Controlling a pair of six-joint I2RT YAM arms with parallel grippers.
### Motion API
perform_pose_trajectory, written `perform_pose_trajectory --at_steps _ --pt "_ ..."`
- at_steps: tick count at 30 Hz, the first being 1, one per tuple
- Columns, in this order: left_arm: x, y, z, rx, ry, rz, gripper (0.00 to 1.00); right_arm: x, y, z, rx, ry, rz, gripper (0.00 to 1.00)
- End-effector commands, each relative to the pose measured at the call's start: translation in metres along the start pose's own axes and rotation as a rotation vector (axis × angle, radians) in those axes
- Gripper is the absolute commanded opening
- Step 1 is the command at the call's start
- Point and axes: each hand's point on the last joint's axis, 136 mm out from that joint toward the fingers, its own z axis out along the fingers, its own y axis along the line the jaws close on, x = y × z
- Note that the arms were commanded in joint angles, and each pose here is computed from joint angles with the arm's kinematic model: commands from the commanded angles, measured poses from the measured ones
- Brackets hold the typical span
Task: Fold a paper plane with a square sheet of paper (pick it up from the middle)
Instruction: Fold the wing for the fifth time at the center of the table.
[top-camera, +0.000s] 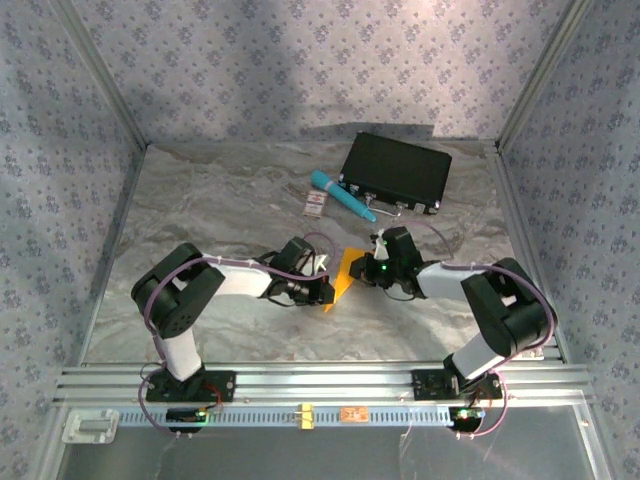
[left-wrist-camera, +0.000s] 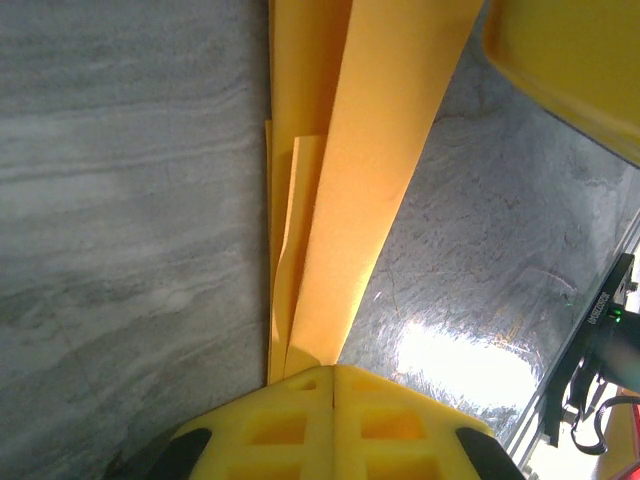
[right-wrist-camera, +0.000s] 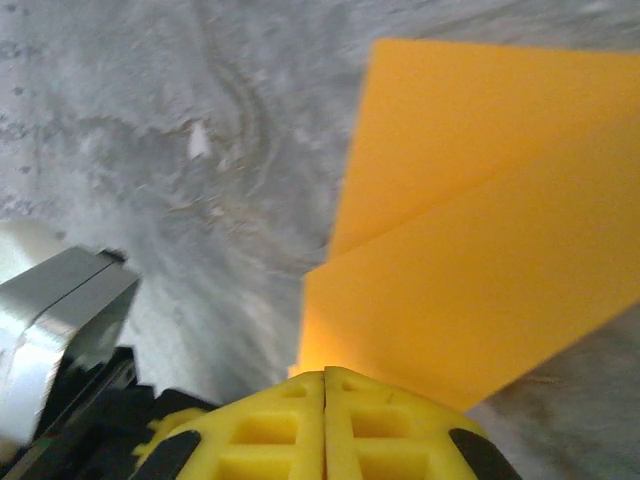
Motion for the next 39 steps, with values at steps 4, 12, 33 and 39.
perform_pose_trajectory --at_steps 4,12,33,39 --pt "0.020 0.028 0.008 -0.082 0.054 -0.047 0.00 0.031 -0.002 0.013 -0.003 0.096 0.007 0.08" --pt "0.019 0.027 0.007 -0.084 0.049 -0.046 0.00 0.039 -0.038 0.018 0.104 0.104 0.075 0.07" --pt "0.018 0.028 0.006 -0.089 0.042 -0.050 0.00 0.045 -0.012 0.020 0.021 0.133 0.033 0.08" --pt "0.017 0.026 0.006 -0.085 0.038 -0.053 0.00 0.032 -0.030 0.007 0.070 0.068 0.061 0.09"
